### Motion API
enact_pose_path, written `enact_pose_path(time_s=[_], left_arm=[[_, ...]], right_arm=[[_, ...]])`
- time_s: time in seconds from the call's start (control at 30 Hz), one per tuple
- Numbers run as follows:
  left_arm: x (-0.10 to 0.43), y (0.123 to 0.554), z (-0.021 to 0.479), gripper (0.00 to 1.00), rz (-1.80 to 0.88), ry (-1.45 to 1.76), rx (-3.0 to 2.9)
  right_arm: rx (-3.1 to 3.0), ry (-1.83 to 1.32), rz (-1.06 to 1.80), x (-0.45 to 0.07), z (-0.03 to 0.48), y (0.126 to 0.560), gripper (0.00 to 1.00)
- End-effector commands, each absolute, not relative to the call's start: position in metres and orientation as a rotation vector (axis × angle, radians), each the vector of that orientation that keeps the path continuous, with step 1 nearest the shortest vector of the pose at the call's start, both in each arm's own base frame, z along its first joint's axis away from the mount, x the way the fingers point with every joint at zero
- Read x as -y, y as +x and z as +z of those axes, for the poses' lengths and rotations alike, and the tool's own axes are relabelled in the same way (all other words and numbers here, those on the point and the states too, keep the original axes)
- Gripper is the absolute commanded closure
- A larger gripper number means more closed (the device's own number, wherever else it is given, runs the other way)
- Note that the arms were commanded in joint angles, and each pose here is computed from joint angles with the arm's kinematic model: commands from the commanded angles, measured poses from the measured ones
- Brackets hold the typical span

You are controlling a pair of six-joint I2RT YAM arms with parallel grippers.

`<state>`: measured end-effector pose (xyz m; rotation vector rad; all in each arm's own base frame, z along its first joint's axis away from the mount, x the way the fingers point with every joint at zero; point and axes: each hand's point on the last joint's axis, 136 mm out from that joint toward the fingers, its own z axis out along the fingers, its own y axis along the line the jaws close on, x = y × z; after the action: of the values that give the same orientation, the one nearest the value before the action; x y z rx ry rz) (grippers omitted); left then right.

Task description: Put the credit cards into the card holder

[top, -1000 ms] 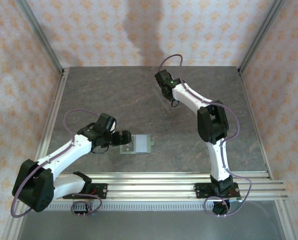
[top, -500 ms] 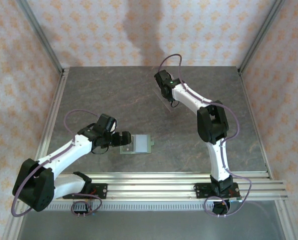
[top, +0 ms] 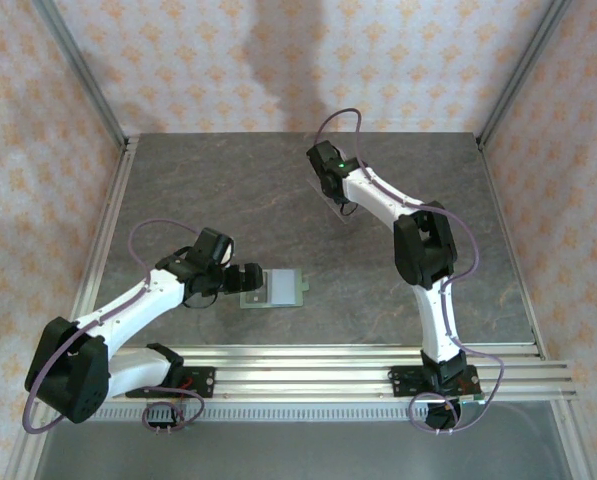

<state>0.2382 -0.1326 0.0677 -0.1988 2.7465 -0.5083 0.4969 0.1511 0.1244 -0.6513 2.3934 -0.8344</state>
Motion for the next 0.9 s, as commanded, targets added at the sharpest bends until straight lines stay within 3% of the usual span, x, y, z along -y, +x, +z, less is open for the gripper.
enact_pose_path(time_s=[0.0,0.53,0.87], left_arm=[[0.125,0.237,0.061,0.01,-0.454,-0.204,-2.762],[0.124,0.236,0.059,0.01,-0.451,-0.210,-2.765],[0.137,0.243,0.089,0.01,-0.566,-0.179,-2.691]], right_arm=[[-2.349,-0.608,-0.876,-0.147,0.146,0.497,0.80],[-2.395,-0.578,-0.732,-0.159,0.152,0.489,1.00],[-2.432,-0.503,-0.532,-0.167,0.178,0.471,1.00]])
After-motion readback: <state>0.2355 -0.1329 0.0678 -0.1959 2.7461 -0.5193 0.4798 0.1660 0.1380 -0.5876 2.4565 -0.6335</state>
